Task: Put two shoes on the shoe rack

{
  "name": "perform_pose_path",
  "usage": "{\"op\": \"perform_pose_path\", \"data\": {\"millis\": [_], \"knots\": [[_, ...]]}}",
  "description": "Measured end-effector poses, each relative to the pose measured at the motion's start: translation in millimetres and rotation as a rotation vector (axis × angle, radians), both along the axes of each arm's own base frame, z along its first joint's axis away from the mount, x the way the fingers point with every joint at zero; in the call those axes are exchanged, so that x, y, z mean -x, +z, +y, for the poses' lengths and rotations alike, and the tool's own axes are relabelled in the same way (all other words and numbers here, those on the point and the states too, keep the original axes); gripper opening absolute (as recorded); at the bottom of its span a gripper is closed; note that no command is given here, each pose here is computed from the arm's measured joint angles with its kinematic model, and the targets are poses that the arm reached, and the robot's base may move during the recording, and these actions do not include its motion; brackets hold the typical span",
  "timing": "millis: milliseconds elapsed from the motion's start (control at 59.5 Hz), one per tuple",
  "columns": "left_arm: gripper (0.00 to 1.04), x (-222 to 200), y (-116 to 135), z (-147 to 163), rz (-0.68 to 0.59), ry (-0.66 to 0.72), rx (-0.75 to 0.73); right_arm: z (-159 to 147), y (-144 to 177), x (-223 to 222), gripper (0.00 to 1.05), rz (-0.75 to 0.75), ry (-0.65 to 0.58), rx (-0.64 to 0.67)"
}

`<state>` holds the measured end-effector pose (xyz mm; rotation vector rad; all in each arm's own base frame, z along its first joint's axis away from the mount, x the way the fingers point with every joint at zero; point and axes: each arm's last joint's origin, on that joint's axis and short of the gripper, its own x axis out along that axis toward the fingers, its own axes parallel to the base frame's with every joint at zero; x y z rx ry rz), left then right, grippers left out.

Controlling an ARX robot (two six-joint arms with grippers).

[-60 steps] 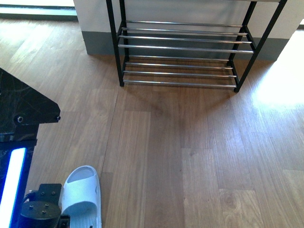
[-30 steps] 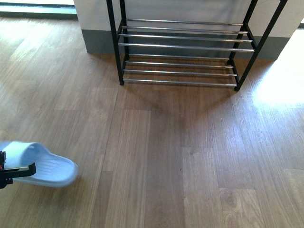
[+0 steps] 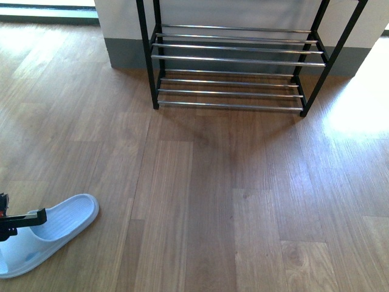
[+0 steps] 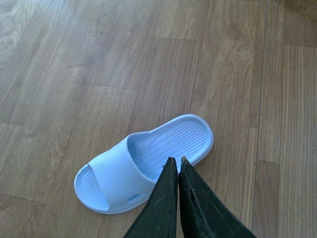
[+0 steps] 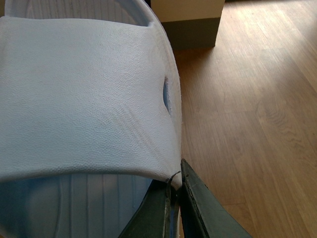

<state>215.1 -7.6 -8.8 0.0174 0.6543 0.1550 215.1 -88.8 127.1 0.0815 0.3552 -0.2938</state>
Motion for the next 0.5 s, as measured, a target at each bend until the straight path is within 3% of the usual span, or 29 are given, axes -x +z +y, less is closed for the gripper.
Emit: {"op": "perform_pose_path", "data": {"millis": [504], "knots": [[0.01,0.0,0.0,0.0,0.0,0.001,0.0,0.0,0.0,0.0,0.01,0.0,0.0,0.0]]}}
